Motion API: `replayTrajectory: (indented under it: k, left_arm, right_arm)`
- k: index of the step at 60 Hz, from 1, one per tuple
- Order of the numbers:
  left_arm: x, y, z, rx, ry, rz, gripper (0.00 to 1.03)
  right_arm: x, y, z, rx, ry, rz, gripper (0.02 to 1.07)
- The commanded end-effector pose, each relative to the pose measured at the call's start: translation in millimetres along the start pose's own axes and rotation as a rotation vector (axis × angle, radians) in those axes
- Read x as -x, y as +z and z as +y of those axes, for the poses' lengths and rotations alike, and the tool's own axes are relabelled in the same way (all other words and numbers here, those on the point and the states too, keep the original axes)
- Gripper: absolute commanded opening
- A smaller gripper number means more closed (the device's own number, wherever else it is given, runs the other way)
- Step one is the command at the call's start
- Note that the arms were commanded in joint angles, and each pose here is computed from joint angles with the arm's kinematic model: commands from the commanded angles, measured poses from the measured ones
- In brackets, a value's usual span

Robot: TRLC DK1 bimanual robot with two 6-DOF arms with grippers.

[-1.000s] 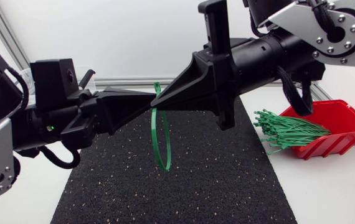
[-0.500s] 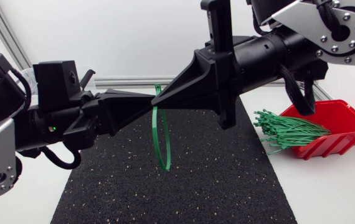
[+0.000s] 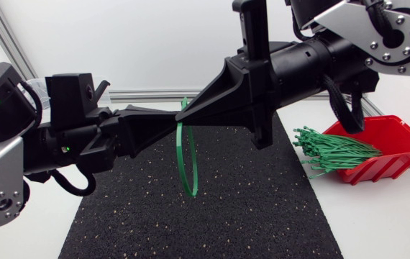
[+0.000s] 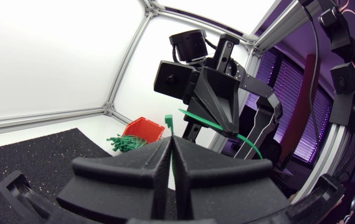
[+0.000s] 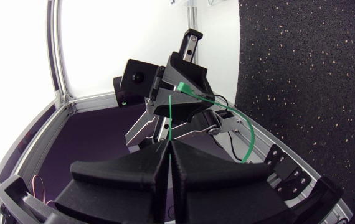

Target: Take a green cable tie from the red box, thread the tail through the head to close it, then place it in the transparent bin on the left.

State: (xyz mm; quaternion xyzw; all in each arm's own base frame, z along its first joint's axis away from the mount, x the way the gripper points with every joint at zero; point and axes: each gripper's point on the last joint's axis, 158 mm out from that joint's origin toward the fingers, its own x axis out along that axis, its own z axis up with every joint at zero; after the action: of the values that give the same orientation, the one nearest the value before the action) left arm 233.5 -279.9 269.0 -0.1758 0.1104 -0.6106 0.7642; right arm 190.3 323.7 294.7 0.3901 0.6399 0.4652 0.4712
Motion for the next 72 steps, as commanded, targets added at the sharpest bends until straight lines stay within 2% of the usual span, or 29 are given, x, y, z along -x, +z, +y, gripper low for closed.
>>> replayTrajectory:
  k: [1, 72]
  left_arm:
    - [0.5, 12.2, -1.7, -0.029, -0.008, -0.021, 0.04]
    - [3.4, 3.5, -5.9, -0.008, -0.017, -0.008, 0.04]
  right_arm:
    - [-3.1, -0.8, -8.3, -0.032, -0.007, 0.007, 0.07]
    - [-9.9, -3.7, -6.2, -0.009, -0.007, 0.027, 0.07]
